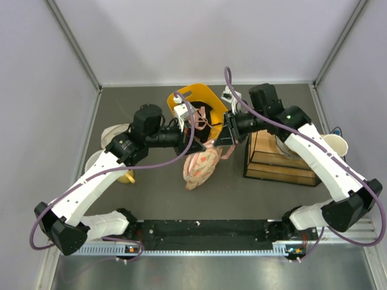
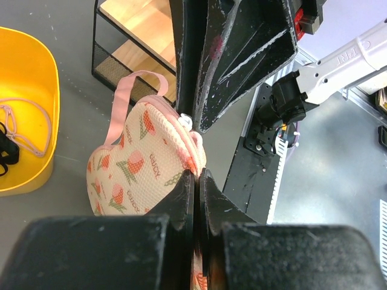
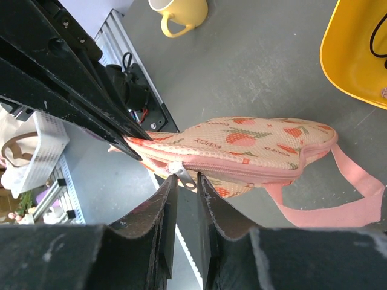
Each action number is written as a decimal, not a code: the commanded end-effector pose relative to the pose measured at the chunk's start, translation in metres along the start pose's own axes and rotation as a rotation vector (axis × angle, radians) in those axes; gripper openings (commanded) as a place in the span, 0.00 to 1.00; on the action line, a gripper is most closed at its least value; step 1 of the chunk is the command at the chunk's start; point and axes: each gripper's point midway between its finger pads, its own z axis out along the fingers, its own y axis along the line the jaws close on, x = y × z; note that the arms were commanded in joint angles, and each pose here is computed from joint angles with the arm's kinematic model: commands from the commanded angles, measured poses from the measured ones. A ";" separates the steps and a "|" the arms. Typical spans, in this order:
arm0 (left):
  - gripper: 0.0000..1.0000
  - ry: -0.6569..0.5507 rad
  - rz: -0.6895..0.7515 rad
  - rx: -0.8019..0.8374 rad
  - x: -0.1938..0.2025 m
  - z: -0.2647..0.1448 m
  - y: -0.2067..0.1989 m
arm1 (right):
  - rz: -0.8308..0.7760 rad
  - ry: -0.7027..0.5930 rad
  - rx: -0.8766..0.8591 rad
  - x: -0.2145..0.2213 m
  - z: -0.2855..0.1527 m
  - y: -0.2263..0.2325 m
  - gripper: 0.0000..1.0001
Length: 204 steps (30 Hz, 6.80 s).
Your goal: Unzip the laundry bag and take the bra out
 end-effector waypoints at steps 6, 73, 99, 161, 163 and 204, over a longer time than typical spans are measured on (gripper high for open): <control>0.00 -0.035 0.056 0.053 -0.009 -0.002 -0.010 | -0.062 -0.075 0.002 -0.011 -0.014 0.015 0.10; 0.00 -0.558 0.459 -0.300 -0.073 -0.130 -0.035 | -0.100 -0.096 0.185 0.029 -0.015 -0.029 0.00; 0.00 -0.318 0.415 -0.028 -0.064 -0.112 -0.080 | -0.884 -0.545 -0.106 -0.001 -0.029 0.032 0.85; 0.99 0.082 0.117 -0.101 0.012 -0.013 0.019 | -0.804 -0.159 0.392 0.041 0.005 -0.006 0.00; 0.97 0.097 0.107 -0.082 0.015 -0.009 0.020 | -0.806 -0.165 0.391 0.040 0.003 -0.005 0.00; 0.00 -0.095 0.607 -0.099 0.006 -0.058 -0.003 | -0.383 -0.167 -0.059 0.027 -0.004 0.056 0.58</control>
